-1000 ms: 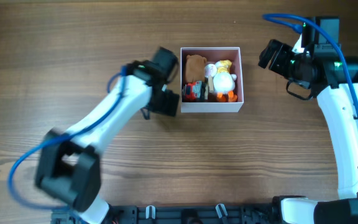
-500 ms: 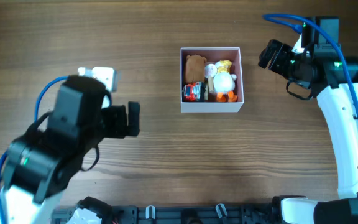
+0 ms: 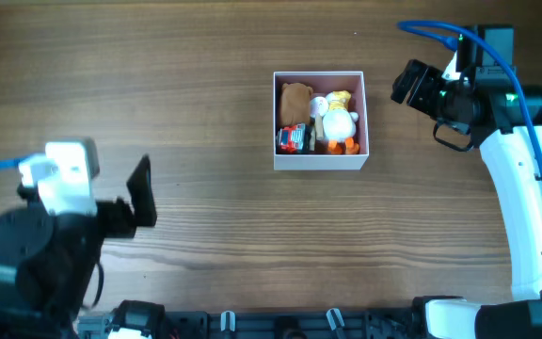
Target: Pack container
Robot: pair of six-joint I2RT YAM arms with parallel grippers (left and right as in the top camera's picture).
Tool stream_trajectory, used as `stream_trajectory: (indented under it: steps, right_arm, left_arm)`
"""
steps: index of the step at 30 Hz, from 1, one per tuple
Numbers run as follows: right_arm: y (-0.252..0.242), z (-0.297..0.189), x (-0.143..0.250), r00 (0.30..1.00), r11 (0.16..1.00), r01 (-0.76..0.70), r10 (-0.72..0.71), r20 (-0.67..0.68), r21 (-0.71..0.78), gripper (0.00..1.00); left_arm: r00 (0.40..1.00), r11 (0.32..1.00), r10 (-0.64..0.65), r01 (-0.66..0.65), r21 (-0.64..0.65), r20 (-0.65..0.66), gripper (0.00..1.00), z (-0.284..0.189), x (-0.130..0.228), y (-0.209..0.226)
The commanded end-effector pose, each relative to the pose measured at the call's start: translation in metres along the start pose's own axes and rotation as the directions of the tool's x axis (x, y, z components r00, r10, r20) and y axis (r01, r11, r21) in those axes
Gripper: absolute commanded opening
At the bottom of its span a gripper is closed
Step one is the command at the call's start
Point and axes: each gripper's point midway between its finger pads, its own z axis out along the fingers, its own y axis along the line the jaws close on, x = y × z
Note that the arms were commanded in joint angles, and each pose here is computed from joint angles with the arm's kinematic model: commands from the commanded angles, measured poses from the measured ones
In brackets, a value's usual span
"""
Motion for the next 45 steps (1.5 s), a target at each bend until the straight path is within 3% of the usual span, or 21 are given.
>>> stream_trajectory:
  steps: [1, 12, 19, 34, 45]
  right_arm:
    - [0.0, 0.005, 0.003, 1.0, 1.0, -0.01, 0.01, -0.018, -0.003, 1.0]
    - [0.0, 0.005, 0.003, 1.0, 1.0, -0.01, 0.01, -0.018, -0.003, 1.0]
    - [0.0, 0.005, 0.003, 1.0, 1.0, -0.01, 0.01, -0.018, -0.003, 0.99]
    - [0.0, 0.005, 0.003, 1.0, 1.0, -0.01, 0.01, -0.018, -0.004, 1.0]
    - [0.0, 0.005, 0.003, 1.0, 1.0, -0.01, 0.01, -0.018, -0.003, 1.0]
  left_arm:
    - [0.98, 0.97, 0.183, -0.194, 0.149, 0.082, 1.0, 0.014, 0.039, -0.022]
    - [0.973, 0.949, 0.163, -0.2, 0.243, 0.166, 1.0, 0.056, 0.137, -0.036]
    - [0.971, 0.948, 0.162, -0.202, 0.244, 0.174, 1.0, 0.07, 0.173, -0.035]
    - [0.984, 0.95, 0.158, -0.173, 0.261, 0.078, 1.0, 0.099, 0.217, -0.033]
    - [0.985, 0.953, 0.156, -0.171, 0.25, 0.079, 1.0, 0.1, 0.217, -0.031]
